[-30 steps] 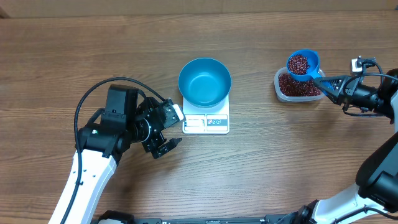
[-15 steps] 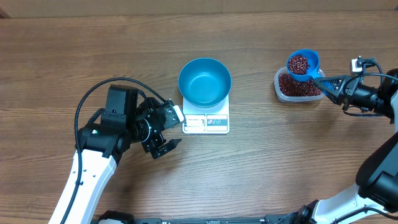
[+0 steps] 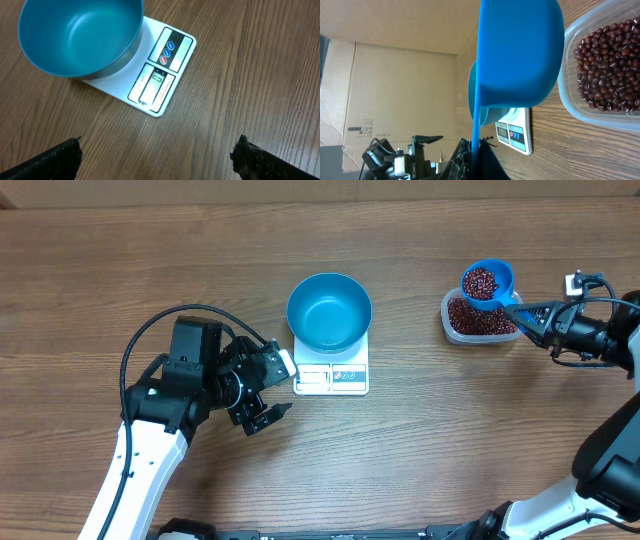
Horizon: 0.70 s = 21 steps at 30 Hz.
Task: Scoop item into bowl and weigh 150g on scale
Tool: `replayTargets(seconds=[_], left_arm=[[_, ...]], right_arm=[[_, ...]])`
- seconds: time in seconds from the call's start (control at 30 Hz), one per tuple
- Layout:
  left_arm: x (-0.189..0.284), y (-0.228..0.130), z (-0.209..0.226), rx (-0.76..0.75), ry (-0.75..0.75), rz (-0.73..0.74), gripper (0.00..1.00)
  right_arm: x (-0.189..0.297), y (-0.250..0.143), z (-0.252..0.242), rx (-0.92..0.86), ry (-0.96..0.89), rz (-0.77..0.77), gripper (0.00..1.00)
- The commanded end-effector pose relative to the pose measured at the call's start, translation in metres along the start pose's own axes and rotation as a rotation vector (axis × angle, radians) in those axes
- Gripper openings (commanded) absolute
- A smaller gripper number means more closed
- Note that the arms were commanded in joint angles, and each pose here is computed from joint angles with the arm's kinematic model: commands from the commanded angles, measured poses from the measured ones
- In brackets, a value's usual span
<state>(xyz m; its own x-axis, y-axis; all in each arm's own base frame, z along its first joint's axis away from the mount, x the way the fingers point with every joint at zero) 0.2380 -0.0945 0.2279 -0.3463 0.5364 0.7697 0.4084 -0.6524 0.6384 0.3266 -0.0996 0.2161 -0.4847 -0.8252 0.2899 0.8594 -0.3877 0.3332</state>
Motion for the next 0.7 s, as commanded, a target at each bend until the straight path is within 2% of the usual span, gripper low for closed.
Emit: replayTargets(seconds=[0.0, 0.17, 0.67], left_arm=[[-0.0043, -0.0014, -0.0011, -0.024, -0.013, 0.007, 0.99], [-0.0048, -0.0015, -0.0008, -0.071, -0.014, 0.008, 1.00], [-0.0048, -0.0013, -0.0007, -0.071, -0.013, 0.006, 1.00]], right_arm=[[-0.0010, 0.0002, -0.0001, 0.013, 0.026, -0.010, 0.04], [-0.0010, 0.0002, -0.0001, 0.016, 0.026, -0.010, 0.04], [-0.0010, 0.0002, -0.0001, 0.015, 0.026, -0.010, 0.04]])
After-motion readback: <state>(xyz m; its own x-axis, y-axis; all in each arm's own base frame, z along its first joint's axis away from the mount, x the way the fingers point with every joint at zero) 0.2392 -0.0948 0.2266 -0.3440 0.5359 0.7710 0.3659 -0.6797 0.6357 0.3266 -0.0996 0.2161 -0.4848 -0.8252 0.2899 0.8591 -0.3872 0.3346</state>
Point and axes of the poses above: each gripper's point midway between its finger pads, its own x axis back along the fingers, its own z axis along the line the jaws close on, y = z × x, the point moved 8 cm from there along x, back along the fingers, and after that the axes turned 9 degrees about x, right-handed, at the moved point
